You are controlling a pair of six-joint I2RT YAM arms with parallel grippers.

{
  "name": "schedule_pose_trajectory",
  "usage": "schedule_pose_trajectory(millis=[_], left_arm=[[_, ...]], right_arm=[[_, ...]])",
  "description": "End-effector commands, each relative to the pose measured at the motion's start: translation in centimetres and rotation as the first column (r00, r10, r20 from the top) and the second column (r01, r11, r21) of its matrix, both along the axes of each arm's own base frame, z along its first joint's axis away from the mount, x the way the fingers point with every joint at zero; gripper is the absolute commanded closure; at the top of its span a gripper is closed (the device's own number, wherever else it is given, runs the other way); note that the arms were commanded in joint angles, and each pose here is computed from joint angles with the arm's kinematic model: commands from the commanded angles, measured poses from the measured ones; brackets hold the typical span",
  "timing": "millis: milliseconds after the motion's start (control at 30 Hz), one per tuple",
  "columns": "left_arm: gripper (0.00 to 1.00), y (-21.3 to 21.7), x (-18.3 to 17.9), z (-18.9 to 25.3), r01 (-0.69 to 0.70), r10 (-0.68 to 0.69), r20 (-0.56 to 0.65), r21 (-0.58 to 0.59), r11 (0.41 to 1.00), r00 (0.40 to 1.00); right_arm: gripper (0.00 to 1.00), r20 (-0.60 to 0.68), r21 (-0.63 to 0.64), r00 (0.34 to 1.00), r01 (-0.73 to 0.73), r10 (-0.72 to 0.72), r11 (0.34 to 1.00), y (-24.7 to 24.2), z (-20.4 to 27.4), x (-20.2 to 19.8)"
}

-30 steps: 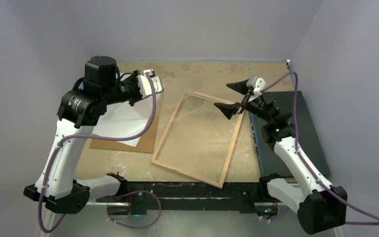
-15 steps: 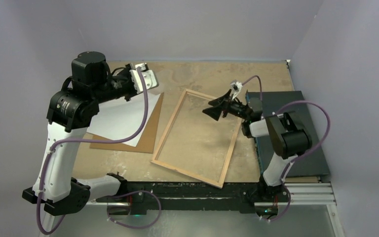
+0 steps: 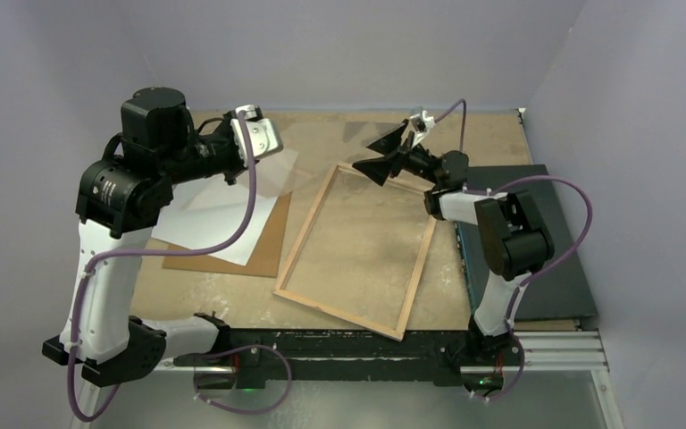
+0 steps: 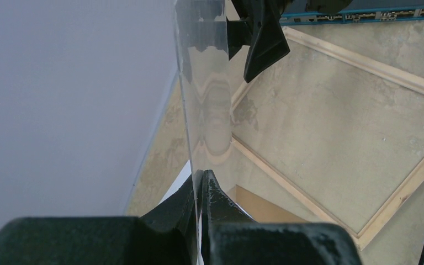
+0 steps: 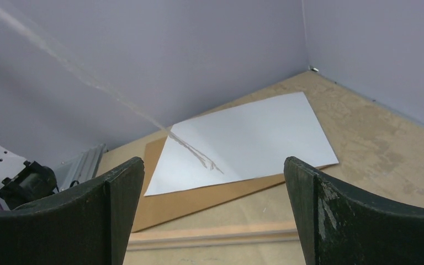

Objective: Put the photo into the frame
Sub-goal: Adjust the photo frame item at the center of the board.

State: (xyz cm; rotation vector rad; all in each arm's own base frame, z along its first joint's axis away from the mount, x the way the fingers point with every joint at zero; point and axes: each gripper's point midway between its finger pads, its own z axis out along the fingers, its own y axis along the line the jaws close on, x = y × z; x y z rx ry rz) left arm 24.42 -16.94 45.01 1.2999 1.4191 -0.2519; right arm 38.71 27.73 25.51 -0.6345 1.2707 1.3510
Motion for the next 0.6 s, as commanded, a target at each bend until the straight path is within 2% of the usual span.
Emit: schedule_pose_trajectory(millis=[0,133,367,567], left_arm=[[1.00,-0.5,-0.8,2.5,0.025,-0.023,0.032,-0.071,0.997,0.999],[1.00,-0.6,-0.7,3.1,0.016,-0.013,0.035,-0.091,0.996,0.999],[1.00,-0.5,-0.8,4.3,0.011,-0.004,0.060,-0.114,0.993,0.998],[1.00,-0.3,-0.8,5.2,-0.006,0.018,0.090,-0.141,0.990,0.996]], right_arm=[[0.01,0.638,0.180,0.768,-0.078,-0.056,0.980,-1.6,11.6,-6.6],[0.01,0.652,0.188,0.757,-0.098,-0.050,0.977,-1.3,12.6,-7.1],[0.04,0.717,0.205,0.696,-0.160,-0.037,0.966,-0.8,16.2,-9.2],[0.15,0.738,0.197,0.675,-0.188,-0.019,0.962,-1.4,17.7,-11.4]])
